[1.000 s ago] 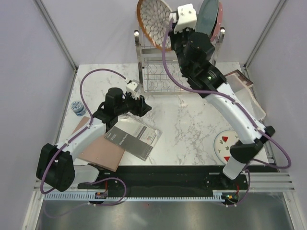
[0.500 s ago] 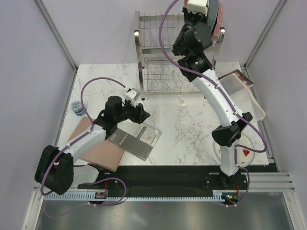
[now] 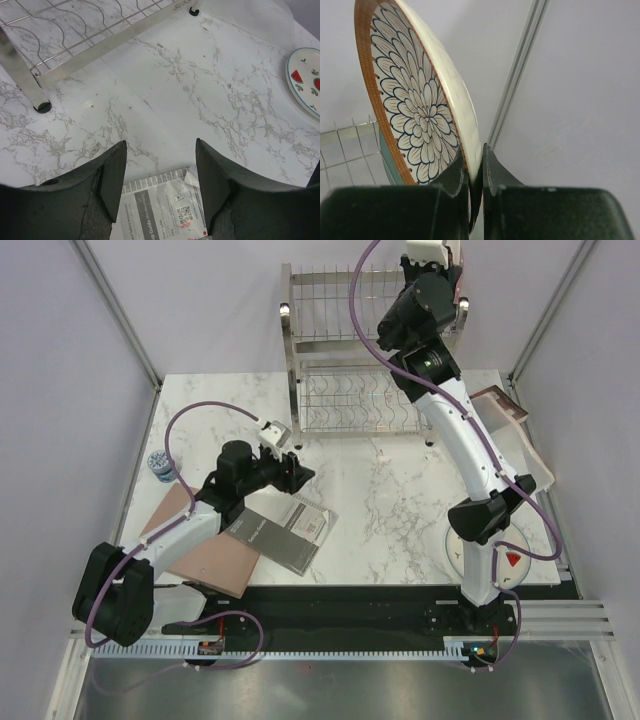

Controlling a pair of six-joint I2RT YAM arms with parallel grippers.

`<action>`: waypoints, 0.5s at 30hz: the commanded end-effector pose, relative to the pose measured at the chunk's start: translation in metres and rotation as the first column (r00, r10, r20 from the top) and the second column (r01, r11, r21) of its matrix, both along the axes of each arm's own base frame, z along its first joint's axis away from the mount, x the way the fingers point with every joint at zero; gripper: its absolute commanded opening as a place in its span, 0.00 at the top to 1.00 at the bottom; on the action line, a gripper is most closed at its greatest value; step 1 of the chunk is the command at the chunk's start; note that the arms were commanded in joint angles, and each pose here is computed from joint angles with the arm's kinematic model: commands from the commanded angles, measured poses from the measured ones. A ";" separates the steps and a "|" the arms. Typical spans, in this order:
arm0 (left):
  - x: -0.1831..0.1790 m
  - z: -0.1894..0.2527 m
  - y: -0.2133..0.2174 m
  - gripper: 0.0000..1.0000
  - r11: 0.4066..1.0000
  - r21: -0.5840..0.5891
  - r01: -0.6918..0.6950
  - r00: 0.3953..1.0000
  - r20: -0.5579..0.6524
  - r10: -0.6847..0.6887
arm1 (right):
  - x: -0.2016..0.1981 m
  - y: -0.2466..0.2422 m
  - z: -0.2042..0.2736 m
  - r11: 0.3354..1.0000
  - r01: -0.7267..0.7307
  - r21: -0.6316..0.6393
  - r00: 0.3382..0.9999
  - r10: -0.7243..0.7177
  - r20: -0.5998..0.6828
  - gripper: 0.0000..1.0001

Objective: Load the plates into the dish rack

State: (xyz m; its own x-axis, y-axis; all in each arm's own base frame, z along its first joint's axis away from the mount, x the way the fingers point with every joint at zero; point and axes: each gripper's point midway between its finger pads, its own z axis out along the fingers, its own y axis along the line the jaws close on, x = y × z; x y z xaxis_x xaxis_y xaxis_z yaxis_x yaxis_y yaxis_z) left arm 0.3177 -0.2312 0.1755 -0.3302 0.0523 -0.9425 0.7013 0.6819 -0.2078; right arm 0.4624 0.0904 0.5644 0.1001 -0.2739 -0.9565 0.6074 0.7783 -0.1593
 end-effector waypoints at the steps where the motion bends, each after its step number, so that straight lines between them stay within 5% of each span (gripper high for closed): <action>1: 0.004 -0.003 -0.003 0.36 1.000 -0.016 0.002 1.000 0.018 -0.001 | -0.012 -0.002 0.035 0.997 -0.059 0.045 0.989 0.052 0.139 1.00; 15: 0.013 -0.019 -0.005 0.36 1.000 0.021 0.001 1.000 0.013 -0.001 | 0.005 0.011 0.006 0.995 -0.087 0.055 0.995 0.083 0.061 1.00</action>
State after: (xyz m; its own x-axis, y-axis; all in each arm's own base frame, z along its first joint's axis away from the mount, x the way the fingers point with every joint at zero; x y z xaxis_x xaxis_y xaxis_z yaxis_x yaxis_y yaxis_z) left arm 0.3205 -0.2324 0.1437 -0.3853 0.0790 -0.9194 0.6882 0.6884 -0.2293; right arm 0.4760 0.1008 0.5396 0.0232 -0.3033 -0.9526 0.5716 0.7858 -0.2363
